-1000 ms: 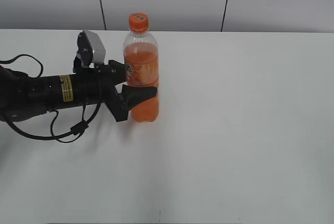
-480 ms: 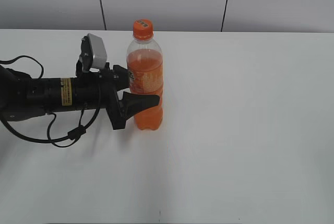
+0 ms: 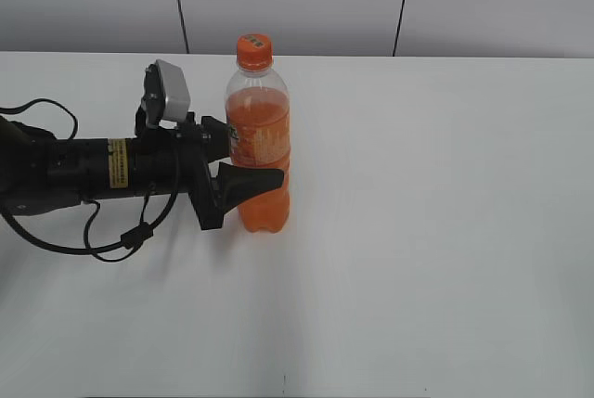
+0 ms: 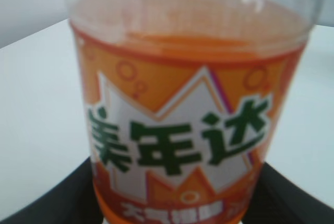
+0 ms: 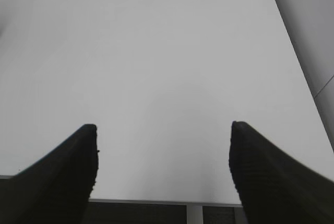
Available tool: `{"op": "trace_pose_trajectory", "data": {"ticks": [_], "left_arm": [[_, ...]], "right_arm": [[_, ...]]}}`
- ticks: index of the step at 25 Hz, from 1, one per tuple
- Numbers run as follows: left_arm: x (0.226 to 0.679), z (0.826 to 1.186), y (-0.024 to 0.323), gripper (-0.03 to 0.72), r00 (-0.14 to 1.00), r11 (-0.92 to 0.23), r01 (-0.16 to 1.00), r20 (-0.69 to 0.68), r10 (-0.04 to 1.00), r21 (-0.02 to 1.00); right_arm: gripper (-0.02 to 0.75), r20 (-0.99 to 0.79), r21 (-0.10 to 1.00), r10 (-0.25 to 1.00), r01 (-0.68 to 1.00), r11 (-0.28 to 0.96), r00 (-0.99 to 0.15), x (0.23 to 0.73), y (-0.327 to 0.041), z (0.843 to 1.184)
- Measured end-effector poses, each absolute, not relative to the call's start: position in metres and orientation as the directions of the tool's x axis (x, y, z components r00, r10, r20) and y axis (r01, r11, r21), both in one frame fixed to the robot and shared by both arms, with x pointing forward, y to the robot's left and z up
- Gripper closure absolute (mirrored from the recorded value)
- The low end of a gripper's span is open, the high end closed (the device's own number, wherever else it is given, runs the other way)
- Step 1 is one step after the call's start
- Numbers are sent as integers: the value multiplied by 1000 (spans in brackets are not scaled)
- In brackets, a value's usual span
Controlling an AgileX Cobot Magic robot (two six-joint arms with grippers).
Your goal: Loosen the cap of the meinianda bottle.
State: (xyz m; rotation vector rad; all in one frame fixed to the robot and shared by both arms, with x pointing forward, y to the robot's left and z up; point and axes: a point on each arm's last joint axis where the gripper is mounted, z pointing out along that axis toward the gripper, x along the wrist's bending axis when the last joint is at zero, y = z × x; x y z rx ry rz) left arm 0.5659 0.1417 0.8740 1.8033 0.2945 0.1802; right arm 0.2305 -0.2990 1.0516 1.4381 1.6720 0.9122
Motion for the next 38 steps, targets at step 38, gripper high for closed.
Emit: {"op": "trace_pose_trajectory", "data": {"ticks": [38], "left_arm": [[565, 874, 142, 258, 957, -239, 108, -36, 287, 965]], "right_arm": [[344, 137, 487, 984, 873, 31, -112, 467, -272, 1158]]}}
